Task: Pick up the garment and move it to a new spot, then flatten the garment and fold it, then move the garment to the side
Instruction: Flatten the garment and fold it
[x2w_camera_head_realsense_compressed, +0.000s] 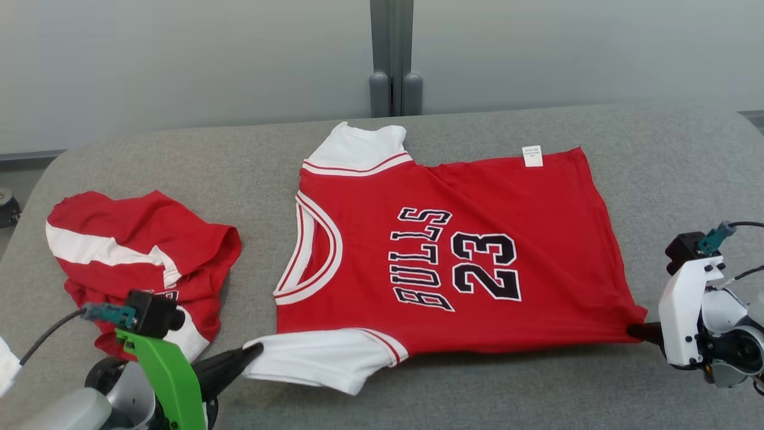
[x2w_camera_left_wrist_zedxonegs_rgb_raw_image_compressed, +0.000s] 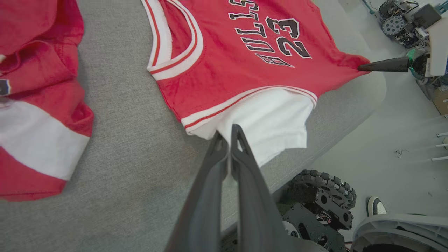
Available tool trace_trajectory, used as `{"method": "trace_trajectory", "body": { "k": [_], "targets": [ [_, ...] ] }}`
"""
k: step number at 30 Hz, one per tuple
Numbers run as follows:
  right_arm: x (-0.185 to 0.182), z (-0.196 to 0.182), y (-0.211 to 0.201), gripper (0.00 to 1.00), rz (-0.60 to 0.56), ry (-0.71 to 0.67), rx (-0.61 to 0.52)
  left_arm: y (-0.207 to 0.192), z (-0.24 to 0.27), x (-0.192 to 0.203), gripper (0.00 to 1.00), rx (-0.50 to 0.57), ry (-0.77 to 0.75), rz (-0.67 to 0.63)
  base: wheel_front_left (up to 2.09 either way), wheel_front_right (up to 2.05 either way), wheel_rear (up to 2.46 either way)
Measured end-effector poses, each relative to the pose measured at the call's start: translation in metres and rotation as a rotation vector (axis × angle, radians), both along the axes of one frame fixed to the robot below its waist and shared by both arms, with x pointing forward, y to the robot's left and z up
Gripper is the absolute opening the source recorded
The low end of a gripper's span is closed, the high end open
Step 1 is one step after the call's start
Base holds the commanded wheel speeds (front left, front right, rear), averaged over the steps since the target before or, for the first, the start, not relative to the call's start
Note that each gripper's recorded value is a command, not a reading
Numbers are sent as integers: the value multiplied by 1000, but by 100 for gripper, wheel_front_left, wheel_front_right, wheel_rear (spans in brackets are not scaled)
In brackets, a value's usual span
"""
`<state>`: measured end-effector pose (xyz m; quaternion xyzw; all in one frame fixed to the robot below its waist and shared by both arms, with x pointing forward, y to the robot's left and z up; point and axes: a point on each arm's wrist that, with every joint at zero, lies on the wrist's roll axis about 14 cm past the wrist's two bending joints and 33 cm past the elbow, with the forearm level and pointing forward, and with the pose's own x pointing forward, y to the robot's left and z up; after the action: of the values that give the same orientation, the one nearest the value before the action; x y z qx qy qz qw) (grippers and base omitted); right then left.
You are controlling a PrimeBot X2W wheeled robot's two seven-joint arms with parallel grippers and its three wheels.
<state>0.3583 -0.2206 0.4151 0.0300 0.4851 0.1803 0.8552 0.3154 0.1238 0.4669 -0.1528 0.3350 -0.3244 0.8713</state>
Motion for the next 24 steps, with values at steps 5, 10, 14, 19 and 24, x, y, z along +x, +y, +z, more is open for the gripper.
{"method": "trace_trajectory", "body": {
  "k": [5, 10, 14, 19, 24],
  "targets": [
    [21, 4, -1, 0, -4, 5, -15, -5, 8, 30, 0, 26, -53, -12, 0, 0, 0],
    [48, 6, -2, 0, -12, 3, -34, -10, 12, 65, 0, 32, -80, -4, 0, 0, 0],
    [67, -2, 1, 0, -31, 22, -33, -10, 7, 94, 0, 57, -106, 21, 0, 0, 0],
    [84, -14, 6, 0, -37, 44, -40, -17, -10, 115, 0, 82, -99, 17, 0, 0, 0],
    [92, -27, 7, 18, -32, 65, -54, -16, -27, 126, 0, 120, -84, 19, 0, 0, 0]
  ]
}}
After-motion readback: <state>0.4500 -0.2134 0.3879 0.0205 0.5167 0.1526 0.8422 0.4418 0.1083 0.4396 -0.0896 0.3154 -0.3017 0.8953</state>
